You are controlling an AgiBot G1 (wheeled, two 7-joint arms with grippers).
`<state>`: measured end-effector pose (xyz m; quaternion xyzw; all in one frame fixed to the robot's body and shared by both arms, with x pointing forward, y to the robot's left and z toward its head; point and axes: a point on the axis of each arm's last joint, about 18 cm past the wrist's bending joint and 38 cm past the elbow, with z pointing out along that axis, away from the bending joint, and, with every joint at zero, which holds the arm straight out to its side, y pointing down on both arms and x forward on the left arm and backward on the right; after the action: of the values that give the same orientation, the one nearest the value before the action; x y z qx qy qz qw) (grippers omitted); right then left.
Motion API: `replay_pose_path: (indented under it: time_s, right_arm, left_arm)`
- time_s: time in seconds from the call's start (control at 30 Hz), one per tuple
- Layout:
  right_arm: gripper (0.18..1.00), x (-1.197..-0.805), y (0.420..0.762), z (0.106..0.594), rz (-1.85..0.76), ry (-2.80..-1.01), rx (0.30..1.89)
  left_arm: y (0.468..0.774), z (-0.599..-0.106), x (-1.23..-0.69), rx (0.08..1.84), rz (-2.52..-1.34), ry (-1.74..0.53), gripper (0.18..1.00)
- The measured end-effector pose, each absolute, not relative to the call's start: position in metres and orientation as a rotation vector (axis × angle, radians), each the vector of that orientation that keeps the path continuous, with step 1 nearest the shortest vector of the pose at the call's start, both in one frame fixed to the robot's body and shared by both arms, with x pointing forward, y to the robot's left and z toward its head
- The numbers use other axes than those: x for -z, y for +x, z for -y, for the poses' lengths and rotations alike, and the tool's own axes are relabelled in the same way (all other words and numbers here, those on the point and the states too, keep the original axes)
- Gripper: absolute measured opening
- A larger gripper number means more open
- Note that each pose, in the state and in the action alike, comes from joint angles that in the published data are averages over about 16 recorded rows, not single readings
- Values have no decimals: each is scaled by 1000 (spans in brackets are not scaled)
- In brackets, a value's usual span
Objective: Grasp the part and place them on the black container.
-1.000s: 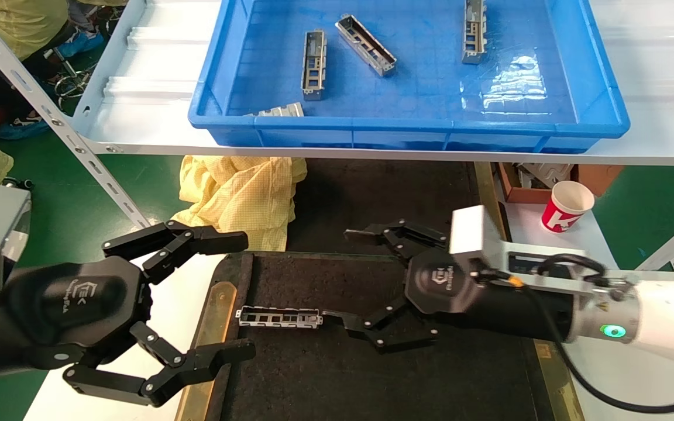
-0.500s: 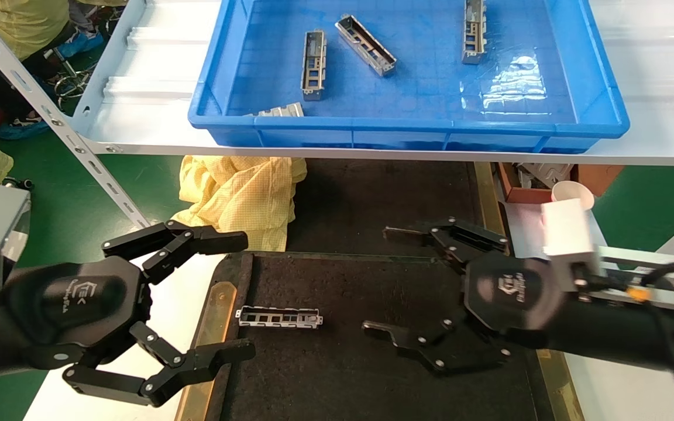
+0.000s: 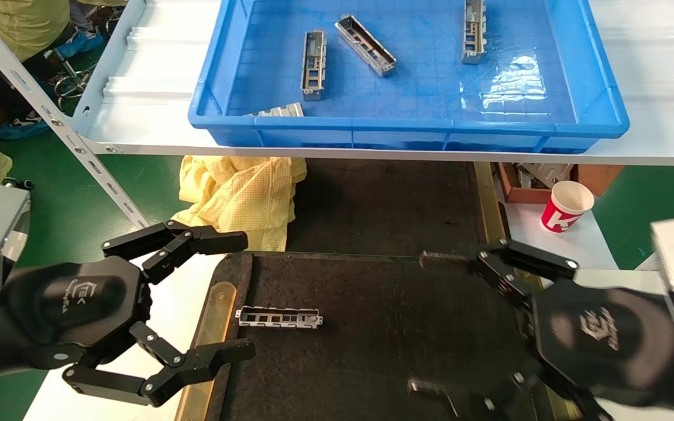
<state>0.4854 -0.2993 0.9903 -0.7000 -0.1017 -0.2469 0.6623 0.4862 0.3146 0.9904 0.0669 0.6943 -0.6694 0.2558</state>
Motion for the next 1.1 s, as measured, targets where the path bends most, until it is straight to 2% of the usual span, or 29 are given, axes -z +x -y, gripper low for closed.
replay_pose_path:
  time_s: [0.37,1.1]
  right_arm:
    - [1001,-993,467,304,240,-1604,553]
    - [1001,-993,474,302,233,-1595,552]
  left_arm:
    - [486,-315,-990,1817,-1884,181,1001]
    - [486,-315,-990,1817,-1884,181,1001]
